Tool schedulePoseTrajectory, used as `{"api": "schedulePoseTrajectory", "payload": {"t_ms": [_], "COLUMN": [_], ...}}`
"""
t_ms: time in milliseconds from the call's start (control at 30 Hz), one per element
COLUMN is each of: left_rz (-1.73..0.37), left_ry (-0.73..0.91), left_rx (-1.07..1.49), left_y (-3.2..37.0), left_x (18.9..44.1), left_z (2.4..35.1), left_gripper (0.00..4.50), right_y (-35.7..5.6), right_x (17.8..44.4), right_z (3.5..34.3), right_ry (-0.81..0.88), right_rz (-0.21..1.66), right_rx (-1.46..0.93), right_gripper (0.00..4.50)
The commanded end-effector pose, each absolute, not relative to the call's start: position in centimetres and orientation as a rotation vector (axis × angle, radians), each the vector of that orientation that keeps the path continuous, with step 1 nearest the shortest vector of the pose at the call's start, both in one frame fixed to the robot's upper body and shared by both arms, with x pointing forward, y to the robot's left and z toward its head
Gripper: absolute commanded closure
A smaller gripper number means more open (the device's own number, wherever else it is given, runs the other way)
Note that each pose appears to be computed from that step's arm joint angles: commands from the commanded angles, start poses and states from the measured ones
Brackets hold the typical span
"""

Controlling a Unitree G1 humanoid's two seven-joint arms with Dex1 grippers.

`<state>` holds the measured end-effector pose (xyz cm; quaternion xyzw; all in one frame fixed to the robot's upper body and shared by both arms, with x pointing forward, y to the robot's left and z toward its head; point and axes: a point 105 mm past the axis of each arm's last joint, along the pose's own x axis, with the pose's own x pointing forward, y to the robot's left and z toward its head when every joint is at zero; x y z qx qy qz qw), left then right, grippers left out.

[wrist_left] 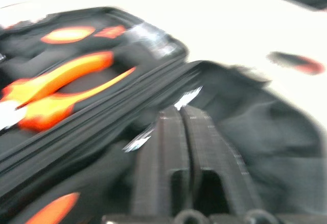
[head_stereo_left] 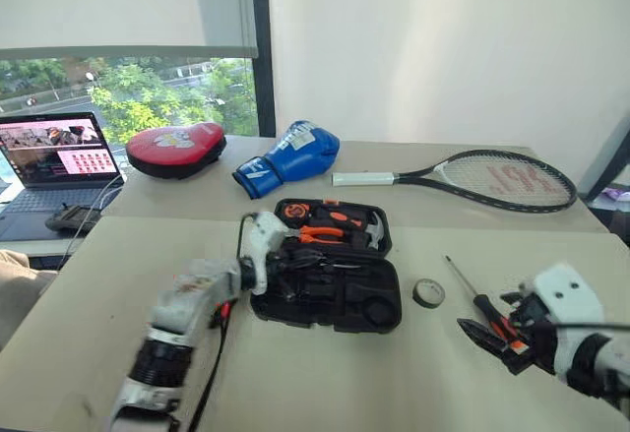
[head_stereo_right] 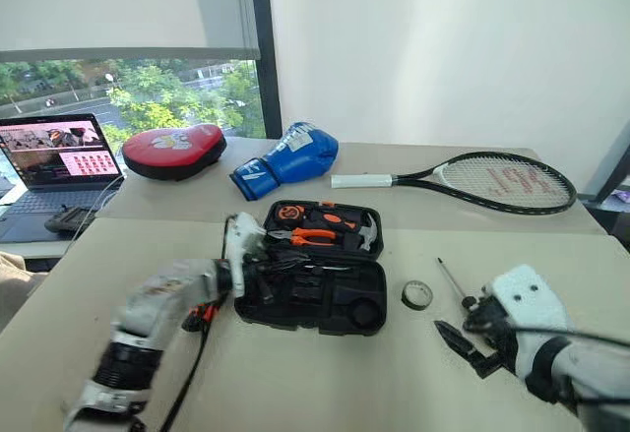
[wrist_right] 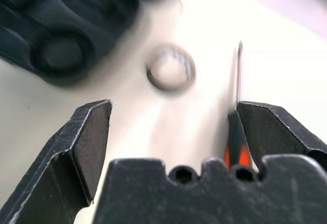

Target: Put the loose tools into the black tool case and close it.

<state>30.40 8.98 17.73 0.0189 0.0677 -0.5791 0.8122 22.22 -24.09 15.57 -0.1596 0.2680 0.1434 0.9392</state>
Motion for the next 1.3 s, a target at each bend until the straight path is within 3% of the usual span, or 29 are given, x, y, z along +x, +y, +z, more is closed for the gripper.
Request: {"api": "schedulePoseTrajectory", "payload": {"t_ms": [33, 167, 267, 367, 633, 667, 767, 833, 900, 1000, 1100, 1300], "left_rz": [-1.516, -1.56, -1.555, -1.531, -1.505, -1.5, -1.412, -1.351, -1.335, -1.324, -1.315, -1.308], "left_ry": [0.159, 0.188, 0.164, 0.15, 0.138, 0.137, 0.084, 0.008, 0.049, 0.051, 0.073, 0.105], "left_rx": [0.099, 0.133, 0.132, 0.123, 0.111, 0.105, 0.097, 0.041, 0.058, -0.025, 0.01, 0.023], "left_y": [8.8, 8.5, 7.7, 7.3, 7.4, 7.6, 8.3, 9.3, 10.7, 12.4, 14.0, 15.9], "left_x": [25.9, 24.5, 24.1, 23.9, 23.3, 23.3, 24.4, 25.0, 24.9, 24.5, 24.0, 23.5], "left_z": [20.0, 20.6, 21.0, 20.9, 20.4, 20.4, 20.6, 20.9, 19.9, 20.4, 20.1, 20.8], "left_gripper": [2.34, 0.9, 0.9, 0.83, 0.83, 0.83, 0.83, 0.83, 0.83, 0.83, 0.83, 0.83], "right_y": [-26.8, -27.5, -28.1, -28.7, -29.0, -28.8, -26.5, -23.3, -19.1, -14.2, -11.1, -9.3], "right_x": [23.7, 25.7, 26.9, 27.7, 27.9, 27.9, 28.9, 28.5, 27.7, 28.3, 30.5, 34.7], "right_z": [14.4, 13.0, 11.2, 9.7, 9.4, 10.1, 14.6, 17.4, 19.3, 18.7, 17.2, 14.6], "right_ry": [0.681, 0.773, 0.838, 0.892, 0.912, 0.885, 0.671, 0.573, 0.511, 0.507, 0.515, 0.575], "right_rz": [0.207, 0.218, 0.202, 0.191, 0.203, 0.214, 0.317, 0.473, 0.676, 0.901, 1.035, 1.105], "right_rx": [-0.306, -0.26, -0.256, -0.257, -0.36, -0.359, -0.378, -0.419, -0.453, -0.576, -0.739, -0.937], "right_gripper": [0.0, 0.0, 0.0, 0.65, 3.47, 3.63, 3.64, 3.64, 3.64, 3.64, 3.64, 3.65]}}
